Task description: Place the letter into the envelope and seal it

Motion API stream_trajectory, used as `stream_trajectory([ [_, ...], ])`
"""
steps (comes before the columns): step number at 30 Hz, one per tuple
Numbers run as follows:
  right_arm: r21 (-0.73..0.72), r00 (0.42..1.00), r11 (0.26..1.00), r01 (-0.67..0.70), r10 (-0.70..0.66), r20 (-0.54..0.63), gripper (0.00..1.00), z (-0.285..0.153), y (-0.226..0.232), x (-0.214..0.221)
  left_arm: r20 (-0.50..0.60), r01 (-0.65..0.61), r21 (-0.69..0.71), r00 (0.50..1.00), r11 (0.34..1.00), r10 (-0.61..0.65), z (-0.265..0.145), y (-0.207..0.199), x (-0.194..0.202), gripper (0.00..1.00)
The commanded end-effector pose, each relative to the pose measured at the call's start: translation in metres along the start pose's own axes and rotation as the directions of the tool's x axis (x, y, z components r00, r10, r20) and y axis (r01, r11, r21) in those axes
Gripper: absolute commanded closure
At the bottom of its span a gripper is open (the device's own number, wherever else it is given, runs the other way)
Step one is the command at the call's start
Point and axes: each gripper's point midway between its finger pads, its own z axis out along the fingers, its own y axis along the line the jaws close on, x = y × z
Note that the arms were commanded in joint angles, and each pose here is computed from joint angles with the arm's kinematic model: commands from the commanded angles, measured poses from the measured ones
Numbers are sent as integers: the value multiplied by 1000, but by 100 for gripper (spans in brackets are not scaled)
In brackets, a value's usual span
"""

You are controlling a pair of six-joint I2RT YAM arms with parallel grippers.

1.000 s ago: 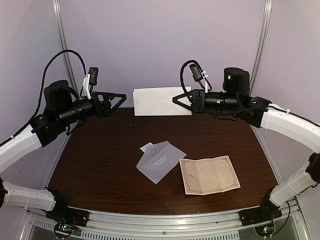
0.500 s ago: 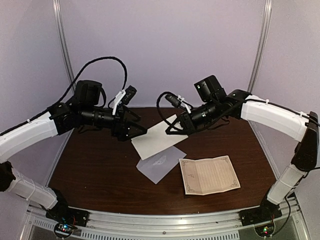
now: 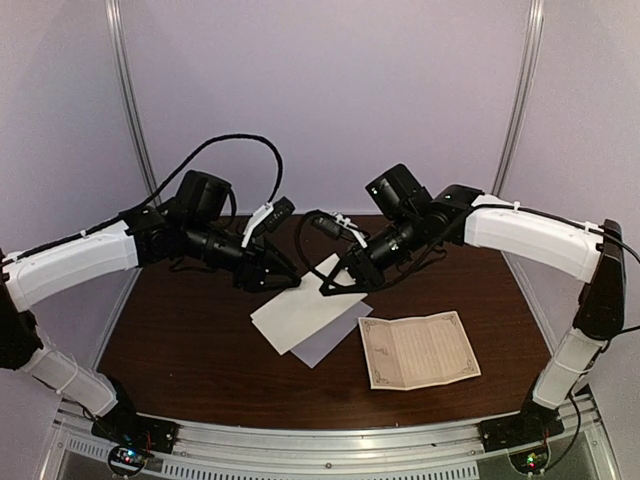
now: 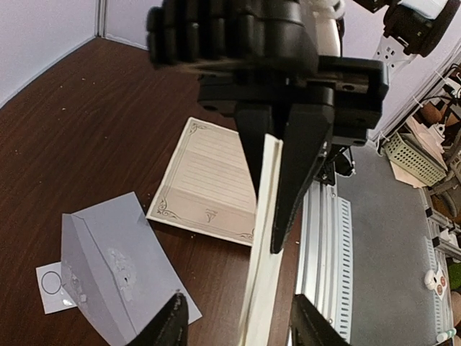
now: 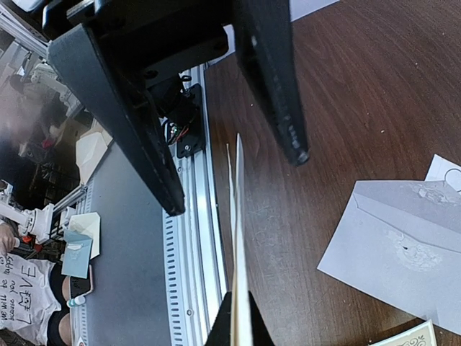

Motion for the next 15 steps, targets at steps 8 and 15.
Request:
stream_trajectory([
  [8,12,999,1000,-2,3,-47,100,10,-1,-8,-39,-1,117,999,993,6,8,-22,38,73],
  [15,8,998,1000,11,-10,-66,100,12,-1,-4,3,-2,129,1000,992,1,8,-25,30,80],
])
